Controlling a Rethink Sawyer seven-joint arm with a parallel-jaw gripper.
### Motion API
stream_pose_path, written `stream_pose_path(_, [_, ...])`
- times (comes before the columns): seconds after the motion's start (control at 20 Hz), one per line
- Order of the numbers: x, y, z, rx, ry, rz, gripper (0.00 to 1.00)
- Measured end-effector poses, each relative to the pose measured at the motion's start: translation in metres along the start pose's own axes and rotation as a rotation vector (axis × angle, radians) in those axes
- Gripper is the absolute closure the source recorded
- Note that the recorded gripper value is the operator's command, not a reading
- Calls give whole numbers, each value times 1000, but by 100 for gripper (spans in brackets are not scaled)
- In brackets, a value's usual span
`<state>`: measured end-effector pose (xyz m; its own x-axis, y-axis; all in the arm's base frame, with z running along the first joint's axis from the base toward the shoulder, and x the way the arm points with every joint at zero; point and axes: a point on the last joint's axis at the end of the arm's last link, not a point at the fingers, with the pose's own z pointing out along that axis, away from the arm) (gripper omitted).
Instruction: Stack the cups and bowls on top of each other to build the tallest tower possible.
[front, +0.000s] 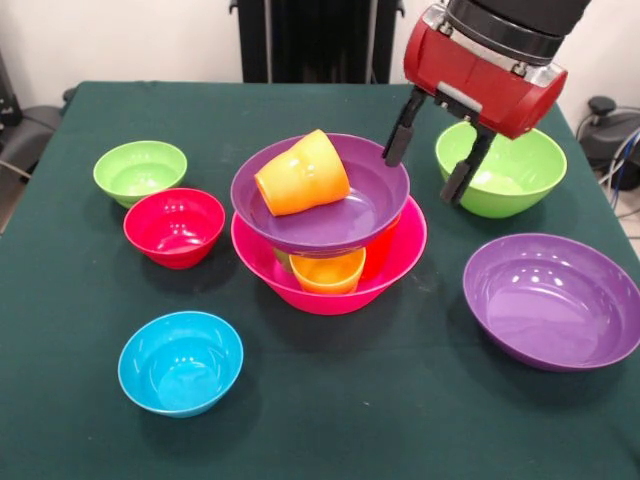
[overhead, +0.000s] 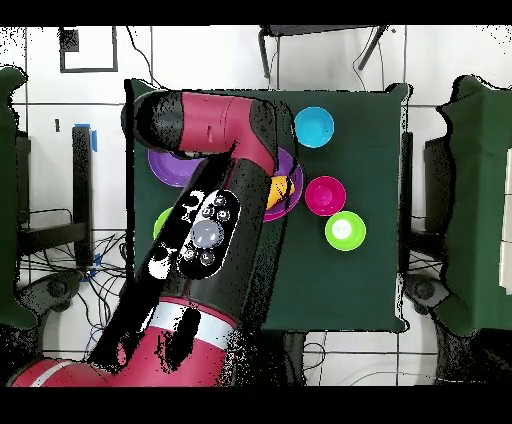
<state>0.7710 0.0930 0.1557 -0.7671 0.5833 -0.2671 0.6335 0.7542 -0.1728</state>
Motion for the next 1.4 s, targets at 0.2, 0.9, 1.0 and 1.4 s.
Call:
stream_pose_path(0.2, [-16,0,1,-35,9,24,0])
stream_pose_path(0.9, [-48,1,16,-115,-12,64,0])
stream_pose_path(1.0, [-47,3,16,-120,-15,61,0])
stream_pose_path(1.4, [-40,14,21,-150,11,58,0])
